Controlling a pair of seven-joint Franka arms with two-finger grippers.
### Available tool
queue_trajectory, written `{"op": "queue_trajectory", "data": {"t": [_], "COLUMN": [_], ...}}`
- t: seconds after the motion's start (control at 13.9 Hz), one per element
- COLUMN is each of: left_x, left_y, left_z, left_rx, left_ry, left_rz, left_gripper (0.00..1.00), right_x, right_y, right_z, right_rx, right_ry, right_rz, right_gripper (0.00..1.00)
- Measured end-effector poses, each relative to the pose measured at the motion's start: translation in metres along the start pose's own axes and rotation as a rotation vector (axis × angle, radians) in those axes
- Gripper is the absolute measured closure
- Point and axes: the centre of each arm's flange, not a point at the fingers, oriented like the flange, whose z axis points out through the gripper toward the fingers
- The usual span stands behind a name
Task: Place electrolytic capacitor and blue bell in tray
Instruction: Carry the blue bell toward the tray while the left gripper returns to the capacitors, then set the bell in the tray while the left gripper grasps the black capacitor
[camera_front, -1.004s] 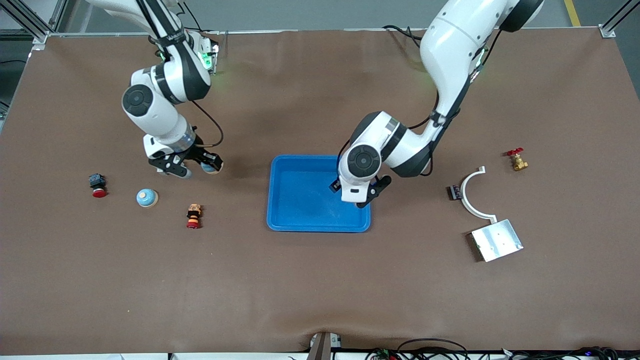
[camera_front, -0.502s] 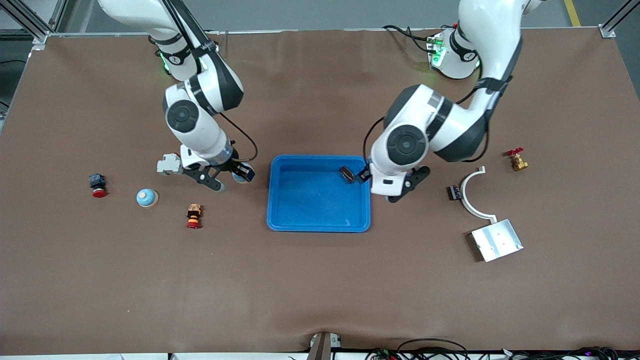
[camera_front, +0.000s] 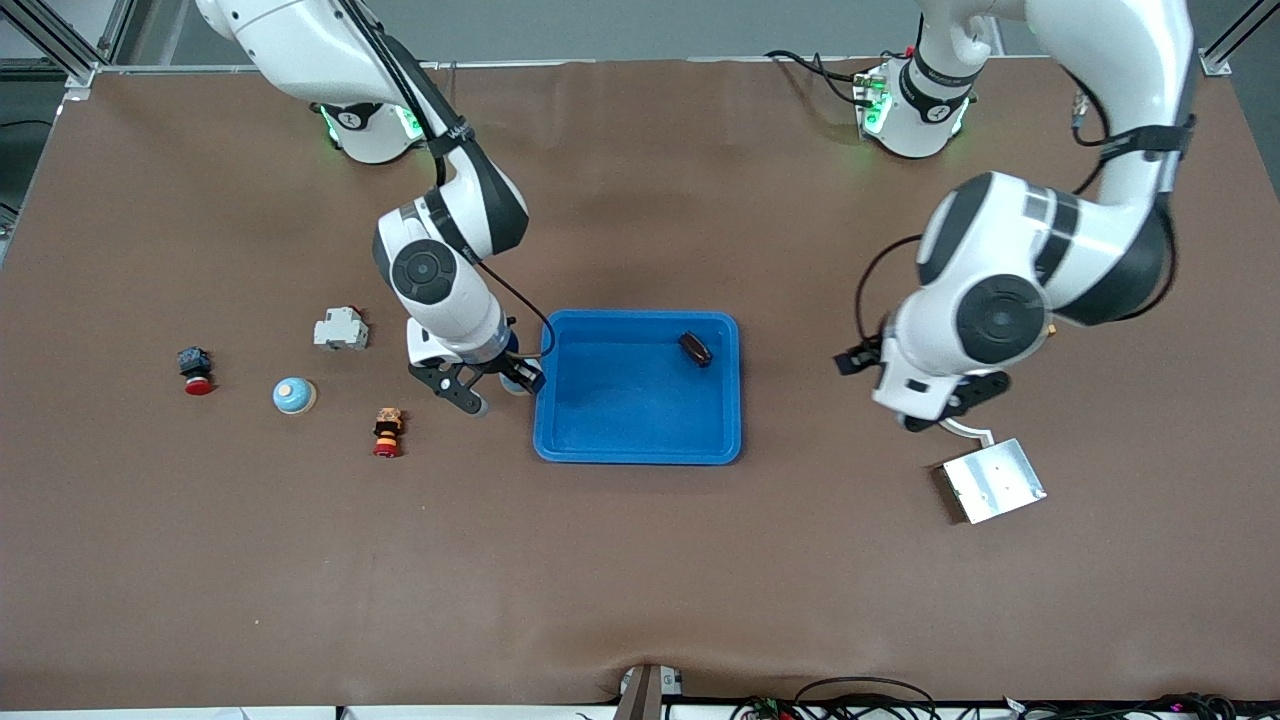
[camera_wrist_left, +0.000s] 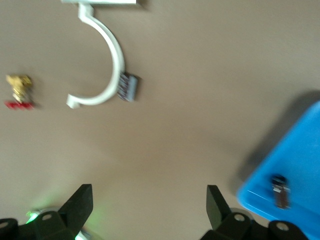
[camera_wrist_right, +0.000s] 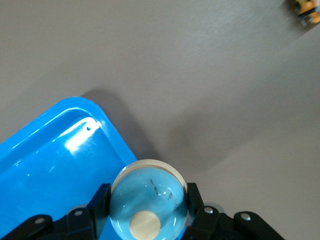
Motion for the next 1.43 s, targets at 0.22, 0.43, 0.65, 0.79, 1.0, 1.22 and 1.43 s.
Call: {"op": "queue_trajectory", "data": {"t": [0.22, 0.43, 0.65, 0.79, 1.0, 1.22, 1.43], "left_x": [0.030, 0.033, 0.025, 0.026, 0.033, 0.042, 0.047], "left_y": [-0.039, -0.041, -0.035, -0.033, -0.030, -0.026, -0.023], "left_z": [0.021, 0.074, 0.119, 0.139, 0.162, 0.182, 0.194], "left_rx": [-0.052, -0.093, -0.080, -0.066, -0.062, -0.079, -0.069], "left_ry": [0.047, 0.099, 0.069, 0.040, 0.017, 0.026, 0.037], "left_rz": [0.054, 0.067, 0.071, 0.069, 0.065, 0.060, 0.073], "left_gripper": [0.00, 0.00, 0.00, 0.00, 0.00, 0.00, 0.00], "right_x": [-0.012, -0.029, -0.042, -0.048, -0.053, -0.053, -0.051], "right_y": [-0.025, -0.050, -0.064, -0.069, -0.076, -0.080, -0.084], "right_z": [0.012, 0.028, 0.038, 0.041, 0.047, 0.062, 0.072], "right_rx": [-0.021, -0.046, -0.047, -0.046, -0.047, -0.061, -0.061], "right_ry": [0.020, 0.079, 0.087, 0.093, 0.118, 0.150, 0.153], "right_rz": [0.025, 0.058, 0.082, 0.096, 0.110, 0.125, 0.133], "right_gripper": [0.34, 0.34, 0.34, 0.34, 0.34, 0.34, 0.34]}}
